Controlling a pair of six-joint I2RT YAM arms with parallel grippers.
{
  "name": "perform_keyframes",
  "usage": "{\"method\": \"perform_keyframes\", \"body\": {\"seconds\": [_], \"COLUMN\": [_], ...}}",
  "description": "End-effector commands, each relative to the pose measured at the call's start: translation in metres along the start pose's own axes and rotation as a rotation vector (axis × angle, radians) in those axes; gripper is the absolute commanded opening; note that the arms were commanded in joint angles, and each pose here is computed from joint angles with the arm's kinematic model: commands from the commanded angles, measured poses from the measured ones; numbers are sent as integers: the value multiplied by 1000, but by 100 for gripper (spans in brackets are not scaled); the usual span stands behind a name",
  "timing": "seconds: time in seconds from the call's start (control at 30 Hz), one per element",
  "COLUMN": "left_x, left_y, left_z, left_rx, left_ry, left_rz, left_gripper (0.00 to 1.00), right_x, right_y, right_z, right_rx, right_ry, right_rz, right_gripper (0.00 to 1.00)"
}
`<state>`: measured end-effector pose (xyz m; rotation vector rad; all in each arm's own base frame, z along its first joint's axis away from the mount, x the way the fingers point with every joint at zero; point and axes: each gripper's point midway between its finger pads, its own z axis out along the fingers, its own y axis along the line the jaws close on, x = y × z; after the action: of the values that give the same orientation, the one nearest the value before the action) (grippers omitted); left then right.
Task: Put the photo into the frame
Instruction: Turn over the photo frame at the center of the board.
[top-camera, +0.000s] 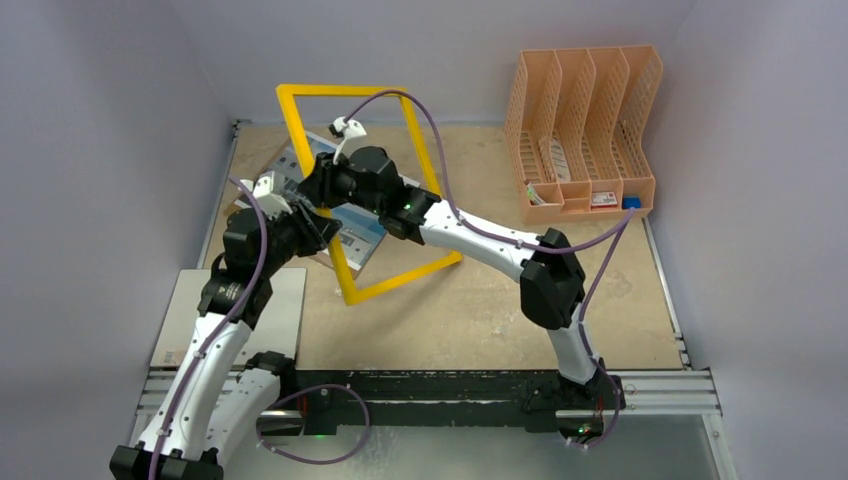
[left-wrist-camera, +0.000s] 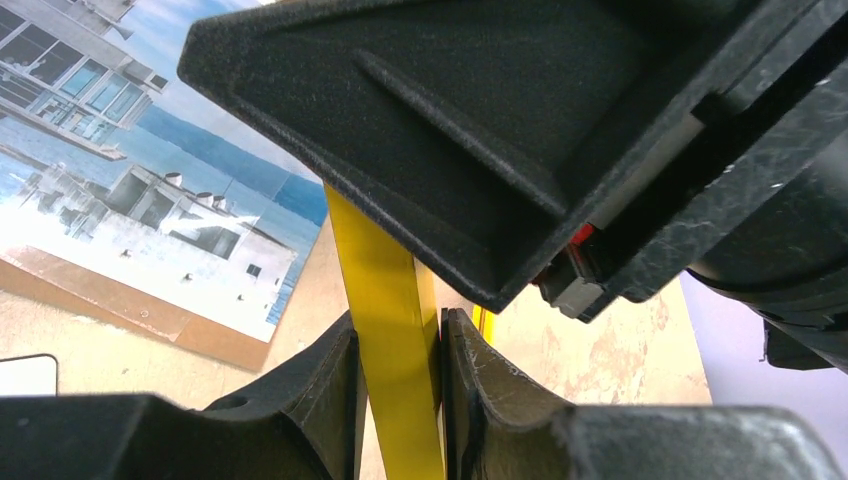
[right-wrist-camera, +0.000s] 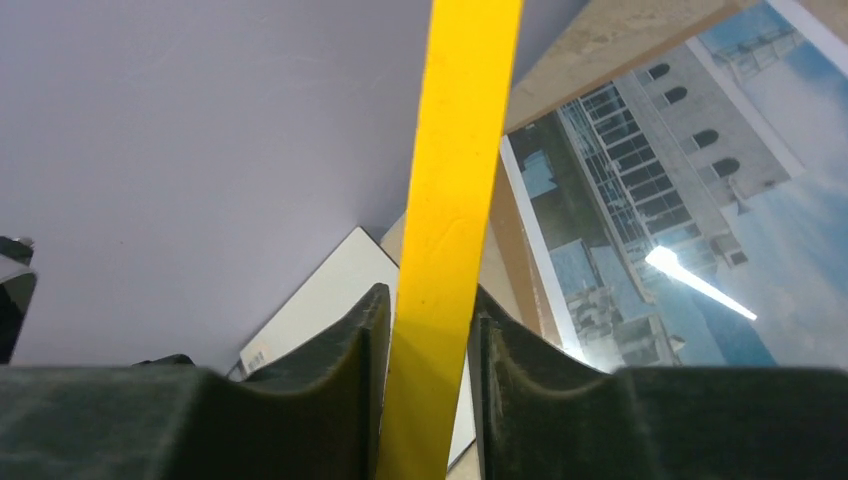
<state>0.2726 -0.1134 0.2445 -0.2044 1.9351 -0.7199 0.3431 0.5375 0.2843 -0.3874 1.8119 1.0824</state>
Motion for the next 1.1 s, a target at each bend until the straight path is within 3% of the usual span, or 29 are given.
{"method": "perform_keyframes", "body": {"seconds": [0.0, 0.03, 0.13, 0.2, 0.27, 0.67, 0.77, 0.9, 1.07], "left_x": [-5, -6, -11, -17, -24, -65, -78, -83, -58], "left_y": [-4, -5, -12, -22, -32, -90, -81, -37, -11], "left_z": [-3, -4, -9, -14, -19, -56, -60, -59, -31], "left_rx": [31, 28, 40, 72, 105, 293, 223, -6, -77], "left_ry": [-21, -17, -20, -33, -46, -149, -213, -291, -234], "left_rz": [75, 65, 49, 44, 43, 74, 40, -102, -201], "left_gripper": [0, 5, 55, 71, 81, 87, 87, 87, 87], "right_x": [-55, -62, -78, -90, -101, -161, -166, -167, -162], "right_y": [26, 25, 29, 30, 32, 46, 56, 68, 84], "right_z": [-15, -18, -29, -39, -49, -115, -129, -152, -173], "right_rx": [-90, -91, -129, -151, -173, -307, -387, -476, -579], "right_ry": [-111, -126, -145, -159, -168, -209, -188, -171, -119], "right_rz": [-14, -13, -3, 6, 19, 84, 81, 113, 174], "right_gripper": [29, 24, 17, 16, 16, 14, 15, 16, 15]}}
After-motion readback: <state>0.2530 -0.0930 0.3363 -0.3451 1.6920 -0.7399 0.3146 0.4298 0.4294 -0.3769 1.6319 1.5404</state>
